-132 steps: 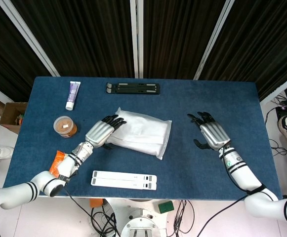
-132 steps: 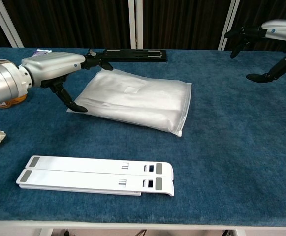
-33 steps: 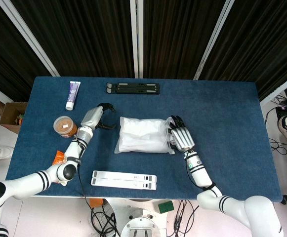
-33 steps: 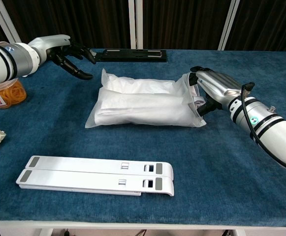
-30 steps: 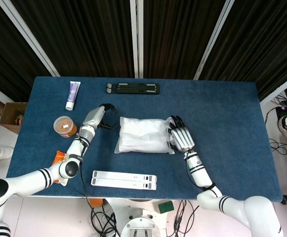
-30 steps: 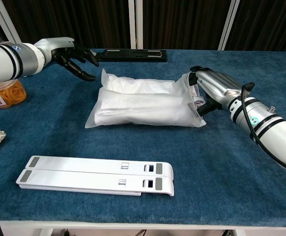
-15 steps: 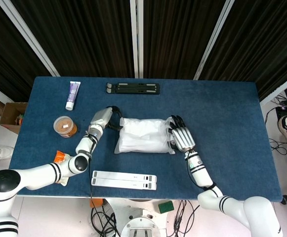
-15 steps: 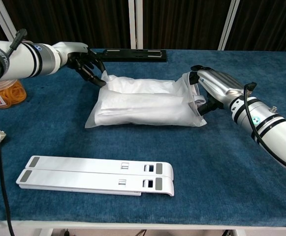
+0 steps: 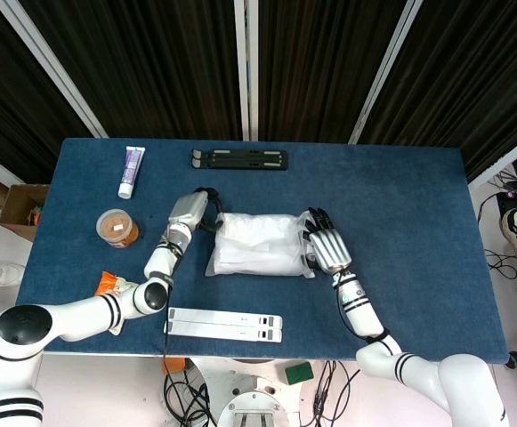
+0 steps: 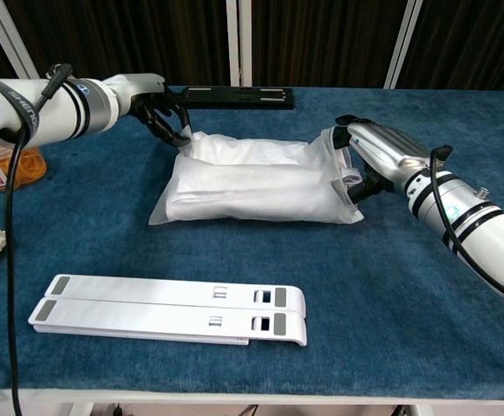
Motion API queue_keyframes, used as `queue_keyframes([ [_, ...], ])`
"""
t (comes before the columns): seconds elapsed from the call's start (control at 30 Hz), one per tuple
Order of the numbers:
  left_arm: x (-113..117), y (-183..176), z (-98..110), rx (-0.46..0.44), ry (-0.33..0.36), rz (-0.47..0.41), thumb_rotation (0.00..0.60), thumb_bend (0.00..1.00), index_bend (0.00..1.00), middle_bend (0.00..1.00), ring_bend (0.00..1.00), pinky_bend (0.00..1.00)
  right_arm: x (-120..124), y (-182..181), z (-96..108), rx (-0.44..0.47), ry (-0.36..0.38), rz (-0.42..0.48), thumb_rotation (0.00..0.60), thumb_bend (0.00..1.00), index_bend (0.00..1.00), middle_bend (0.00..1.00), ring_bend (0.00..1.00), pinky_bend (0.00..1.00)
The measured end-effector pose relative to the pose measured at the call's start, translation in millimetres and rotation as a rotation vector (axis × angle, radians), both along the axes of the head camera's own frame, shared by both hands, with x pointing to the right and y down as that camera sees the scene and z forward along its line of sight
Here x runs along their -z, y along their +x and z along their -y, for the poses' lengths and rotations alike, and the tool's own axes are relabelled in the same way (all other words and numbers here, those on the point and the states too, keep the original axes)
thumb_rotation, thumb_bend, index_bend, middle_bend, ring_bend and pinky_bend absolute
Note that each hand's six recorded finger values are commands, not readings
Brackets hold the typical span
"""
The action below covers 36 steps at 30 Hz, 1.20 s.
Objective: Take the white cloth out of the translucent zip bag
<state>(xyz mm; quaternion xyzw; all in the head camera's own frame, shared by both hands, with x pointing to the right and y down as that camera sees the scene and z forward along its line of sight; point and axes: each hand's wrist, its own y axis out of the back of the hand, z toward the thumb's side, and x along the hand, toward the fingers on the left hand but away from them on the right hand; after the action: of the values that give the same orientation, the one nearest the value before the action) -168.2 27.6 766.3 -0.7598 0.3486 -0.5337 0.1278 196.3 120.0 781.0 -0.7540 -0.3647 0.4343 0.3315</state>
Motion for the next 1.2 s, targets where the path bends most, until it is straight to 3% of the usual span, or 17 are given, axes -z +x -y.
queue_keyframes([
  [0.33,-3.2,1.3,-2.2,-0.022,0.036,0.014,0.6,0.44,0.69,0.32,0.13,0.28,1.9,0.9,1.2,-0.026,-0.003,0.03,0.6,0.48,0.84,0.31,0.0,0.0],
  [0.6,2.3,-8.3,-6.4,-0.049,0.112,0.03,0.6,0.45,0.71,0.33,0.13,0.28,18.6,12.2,10.1,-0.074,0.046,0.092,0.6,0.5,0.94,0.37,0.01,0.0],
  [0.9,20.5,-57.0,-12.9,-0.002,0.196,0.024,0.6,0.45,0.71,0.33,0.13,0.28,72.6,63.9,30.0,-0.146,0.186,0.141,0.6,0.52,0.95,0.38,0.02,0.0],
  [1.07,31.2,-80.0,-14.5,0.021,0.228,0.023,0.6,0.45,0.71,0.32,0.13,0.28,94.1,102.9,36.0,-0.191,0.228,0.104,0.6,0.52,0.95,0.38,0.02,0.0],
  [1.2,36.2,-96.8,-16.3,0.031,0.239,0.037,0.6,0.45,0.7,0.32,0.13,0.28,95.5,132.2,37.9,-0.235,0.228,0.041,0.6,0.51,0.95,0.38,0.02,0.0],
])
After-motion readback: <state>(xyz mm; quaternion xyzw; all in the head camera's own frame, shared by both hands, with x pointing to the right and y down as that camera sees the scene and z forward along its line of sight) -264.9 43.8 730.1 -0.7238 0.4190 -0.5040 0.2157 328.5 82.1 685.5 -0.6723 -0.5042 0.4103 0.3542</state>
